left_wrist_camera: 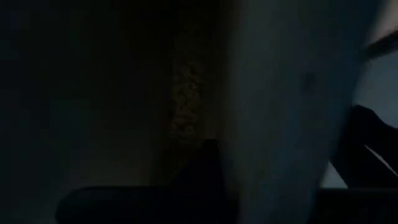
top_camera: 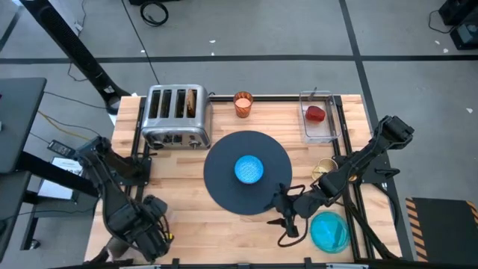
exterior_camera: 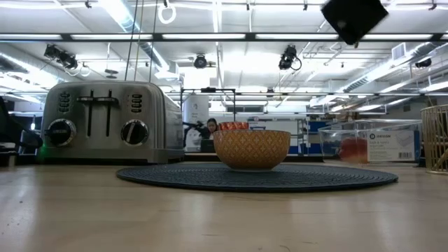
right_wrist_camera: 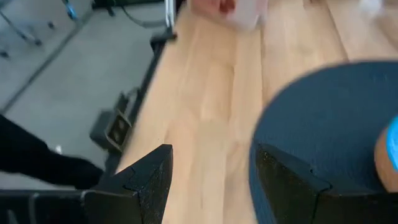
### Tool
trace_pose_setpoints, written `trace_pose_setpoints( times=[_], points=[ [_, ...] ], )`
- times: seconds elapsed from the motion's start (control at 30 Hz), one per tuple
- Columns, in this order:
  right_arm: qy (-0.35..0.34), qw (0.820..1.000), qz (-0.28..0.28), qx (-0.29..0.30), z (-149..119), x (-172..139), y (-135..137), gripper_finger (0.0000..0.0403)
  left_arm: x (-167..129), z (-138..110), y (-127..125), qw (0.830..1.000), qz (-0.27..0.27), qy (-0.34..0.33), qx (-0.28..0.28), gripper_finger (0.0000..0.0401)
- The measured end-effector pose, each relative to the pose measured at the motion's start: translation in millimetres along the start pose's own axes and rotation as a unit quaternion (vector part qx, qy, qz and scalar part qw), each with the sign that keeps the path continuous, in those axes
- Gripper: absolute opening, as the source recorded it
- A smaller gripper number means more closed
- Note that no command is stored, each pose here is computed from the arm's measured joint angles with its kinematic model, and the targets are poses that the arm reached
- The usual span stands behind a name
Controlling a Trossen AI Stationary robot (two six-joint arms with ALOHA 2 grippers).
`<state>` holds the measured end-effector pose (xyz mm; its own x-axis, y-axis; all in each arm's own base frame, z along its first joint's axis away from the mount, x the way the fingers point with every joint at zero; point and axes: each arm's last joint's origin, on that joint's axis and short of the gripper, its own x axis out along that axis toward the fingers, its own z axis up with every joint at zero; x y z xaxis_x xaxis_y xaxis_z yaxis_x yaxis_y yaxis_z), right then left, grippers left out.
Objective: Arrange a breakfast setting
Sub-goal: Pour the cereal from the cereal box into the blue bowl
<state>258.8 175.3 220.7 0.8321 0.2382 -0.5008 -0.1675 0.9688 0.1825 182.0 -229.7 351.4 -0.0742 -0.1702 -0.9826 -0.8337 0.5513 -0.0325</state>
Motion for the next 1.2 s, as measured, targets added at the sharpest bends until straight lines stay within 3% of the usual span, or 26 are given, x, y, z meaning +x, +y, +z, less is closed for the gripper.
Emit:
trace_pose_setpoints(
  times=[0.2, 0.53, 0.77, 1.0, 1.2],
  points=[
    [-0.064, 0.997, 0.011, 0.051, 21.5, -8.5, -4.7, 0.024, -36.1, 8.9, -5.6, 0.992, -0.091, -0.068, 0.047, 0.0003],
    [-0.135, 0.986, -0.033, 0.088, 54.4, -78.1, -31.8, 0.031, -88.0, 30.8, -5.2, 0.953, -0.19, -0.213, 0.1, 0.0001],
    [-0.173, 0.974, -0.046, 0.137, 17.4, -104.3, -53.4, 0.0329, -120.1, 47.9, -2.4, 0.918, -0.234, -0.293, 0.128, 0.0001],
    [-0.24, 0.943, 0.01, 0.229, -27.1, -88.4, -68.3, 0.0344, -141.3, 62.5, -1.4, 0.896, -0.266, -0.321, 0.152, 0.0001],
    [-0.282, 0.927, 0.037, 0.245, -30.7, -72.5, -75.0, 0.0351, -157.2, 70.1, 4.0, 0.883, -0.288, -0.338, 0.153, 0.0]
  ],
)
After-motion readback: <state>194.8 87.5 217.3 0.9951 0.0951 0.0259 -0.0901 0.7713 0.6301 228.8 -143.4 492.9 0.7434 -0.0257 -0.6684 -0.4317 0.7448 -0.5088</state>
